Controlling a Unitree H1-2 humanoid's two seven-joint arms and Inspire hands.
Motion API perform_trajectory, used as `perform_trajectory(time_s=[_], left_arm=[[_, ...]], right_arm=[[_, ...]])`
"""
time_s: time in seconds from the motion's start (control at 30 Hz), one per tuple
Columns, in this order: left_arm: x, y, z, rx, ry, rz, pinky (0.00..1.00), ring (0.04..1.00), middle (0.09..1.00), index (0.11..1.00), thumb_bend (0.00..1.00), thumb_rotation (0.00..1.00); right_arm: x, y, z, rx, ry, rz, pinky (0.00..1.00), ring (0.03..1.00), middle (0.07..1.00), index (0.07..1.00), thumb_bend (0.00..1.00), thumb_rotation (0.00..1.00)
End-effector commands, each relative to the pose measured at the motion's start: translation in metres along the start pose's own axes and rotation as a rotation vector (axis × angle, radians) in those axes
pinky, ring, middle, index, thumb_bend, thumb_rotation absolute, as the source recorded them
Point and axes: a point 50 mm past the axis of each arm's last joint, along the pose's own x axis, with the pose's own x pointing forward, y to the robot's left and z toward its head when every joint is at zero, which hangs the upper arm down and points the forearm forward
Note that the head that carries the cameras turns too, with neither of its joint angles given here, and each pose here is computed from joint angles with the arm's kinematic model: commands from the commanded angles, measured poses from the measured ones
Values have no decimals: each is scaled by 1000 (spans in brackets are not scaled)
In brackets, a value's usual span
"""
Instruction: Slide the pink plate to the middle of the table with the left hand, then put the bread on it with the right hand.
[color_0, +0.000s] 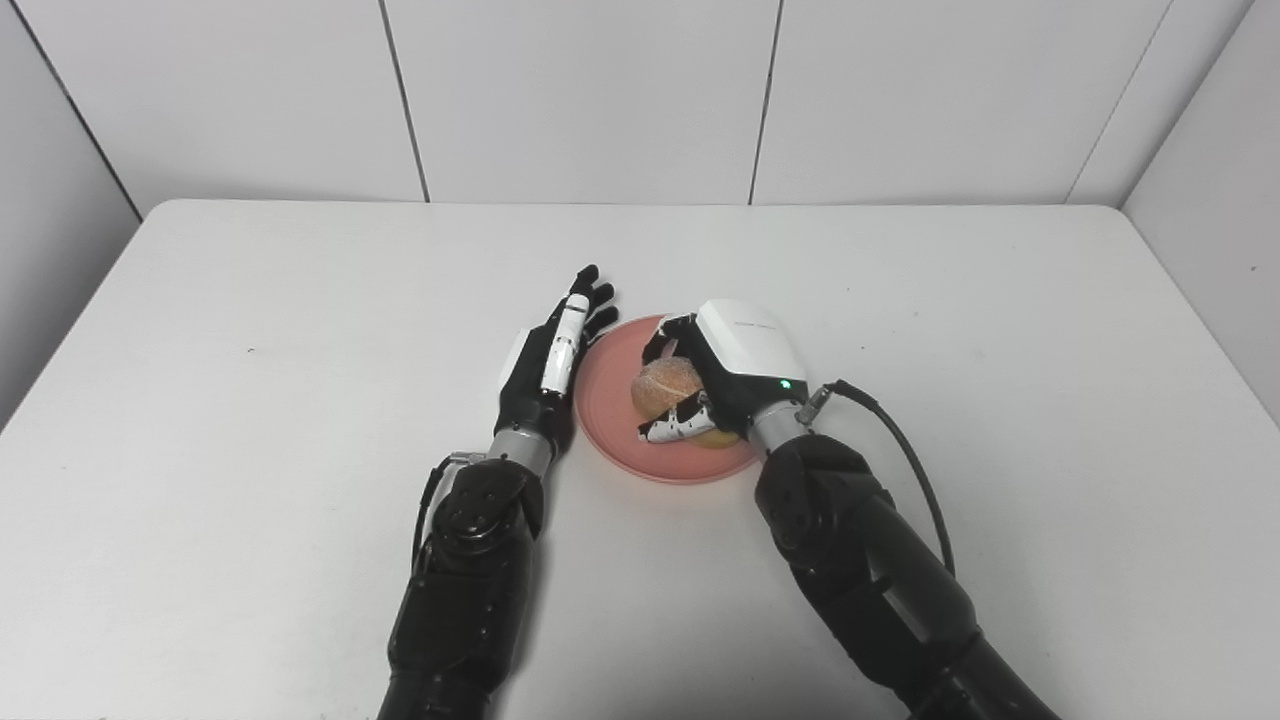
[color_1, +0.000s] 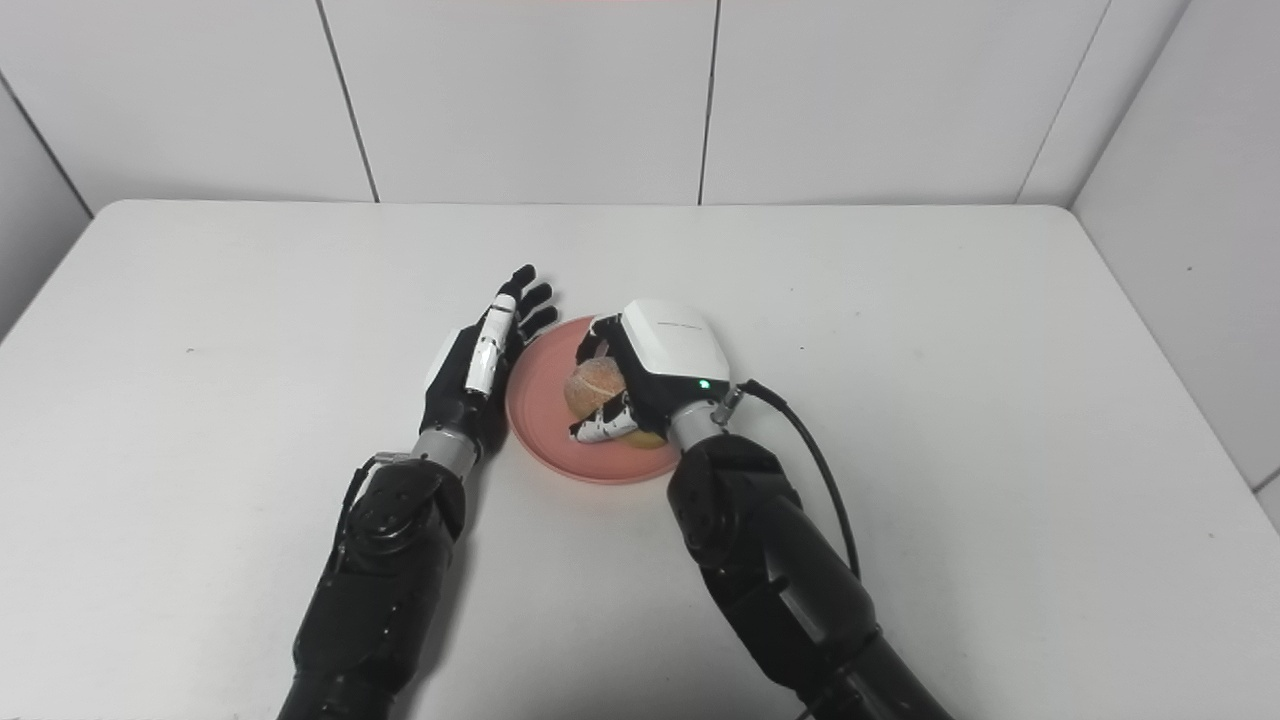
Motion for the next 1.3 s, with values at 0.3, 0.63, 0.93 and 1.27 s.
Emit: perform_trajectory(time_s=[0.3, 0.63, 0.93, 1.27], left_arm=[[1, -11, -3, -20, 31, -41, 968, 967, 959, 930, 308, 1000], [-1, -10, -4, 5, 26, -48, 953, 958, 959, 922, 354, 1000], [1, -10, -4, -47, 39, -28, 925, 925, 931, 905, 318, 1000], [2, -7, -8, -31, 39, -28, 937, 939, 955, 949, 341, 1000]], right_arm=[[5, -19, 11, 51, -45, -99, 517, 643, 711, 741, 861, 559], [0, -36, 12, 66, -86, -118, 605, 730, 800, 804, 959, 809], [-15, -58, 15, -1, -122, -142, 691, 788, 831, 852, 991, 922], [-50, -98, 3, 80, -117, -298, 724, 842, 890, 930, 890, 944]])
